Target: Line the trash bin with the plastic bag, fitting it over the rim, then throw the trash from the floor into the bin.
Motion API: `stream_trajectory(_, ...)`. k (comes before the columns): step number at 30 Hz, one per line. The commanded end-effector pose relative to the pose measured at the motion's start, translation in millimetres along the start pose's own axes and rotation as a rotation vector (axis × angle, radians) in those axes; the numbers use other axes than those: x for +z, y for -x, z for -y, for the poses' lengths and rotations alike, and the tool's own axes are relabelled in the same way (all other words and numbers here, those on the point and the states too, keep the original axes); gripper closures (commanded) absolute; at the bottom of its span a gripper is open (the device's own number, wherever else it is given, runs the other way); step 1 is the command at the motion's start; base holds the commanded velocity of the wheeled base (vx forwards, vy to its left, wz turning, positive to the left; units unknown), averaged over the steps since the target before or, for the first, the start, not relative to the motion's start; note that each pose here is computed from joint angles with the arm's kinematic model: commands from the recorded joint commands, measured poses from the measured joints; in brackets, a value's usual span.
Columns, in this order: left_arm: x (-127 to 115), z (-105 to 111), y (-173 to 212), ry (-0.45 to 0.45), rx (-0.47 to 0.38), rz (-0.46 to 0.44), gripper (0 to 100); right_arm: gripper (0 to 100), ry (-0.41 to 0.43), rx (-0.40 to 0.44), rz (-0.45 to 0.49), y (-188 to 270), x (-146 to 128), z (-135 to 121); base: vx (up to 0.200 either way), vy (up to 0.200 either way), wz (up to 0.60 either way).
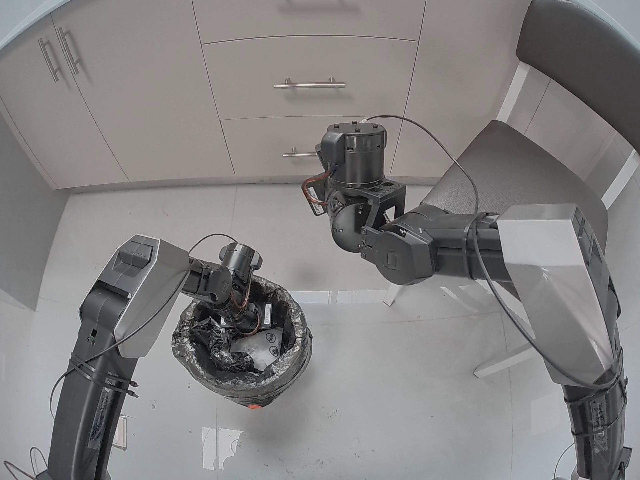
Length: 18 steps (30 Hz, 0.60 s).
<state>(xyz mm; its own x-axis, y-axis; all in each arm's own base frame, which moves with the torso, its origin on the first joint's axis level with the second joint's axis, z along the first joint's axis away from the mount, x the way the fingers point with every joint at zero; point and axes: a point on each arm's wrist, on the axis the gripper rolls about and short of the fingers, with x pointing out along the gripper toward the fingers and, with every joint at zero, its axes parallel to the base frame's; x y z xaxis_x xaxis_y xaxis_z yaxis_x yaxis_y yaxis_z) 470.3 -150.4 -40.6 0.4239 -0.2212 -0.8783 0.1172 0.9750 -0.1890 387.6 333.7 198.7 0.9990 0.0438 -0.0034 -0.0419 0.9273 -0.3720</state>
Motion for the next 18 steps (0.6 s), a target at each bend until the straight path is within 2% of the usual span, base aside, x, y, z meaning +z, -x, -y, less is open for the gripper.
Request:
stream_trajectory(1, -3.2, -0.7, -5.0, 0.013, 0.003, -0.012, 100, 100, 0.002, -0.002, -0.002, -1.2, -1.4, 0.3, 0.0, 0.0, 0.0)
stream_trajectory(6, -3.7, 2.0, 1.7, 0.017, 0.003, -0.014, 100, 100, 0.001, -0.005, -0.002, -2.2, -1.7, 1.5, 0.0, 0.0, 0.0)
stream_trajectory(18, -13.2, 21.4, 62.1, -0.009, -0.015, -0.021, 100, 100, 0.0, -0.005, -0.001, -1.4, -0.8, 1.4, 0.0, 0.0, 0.0)
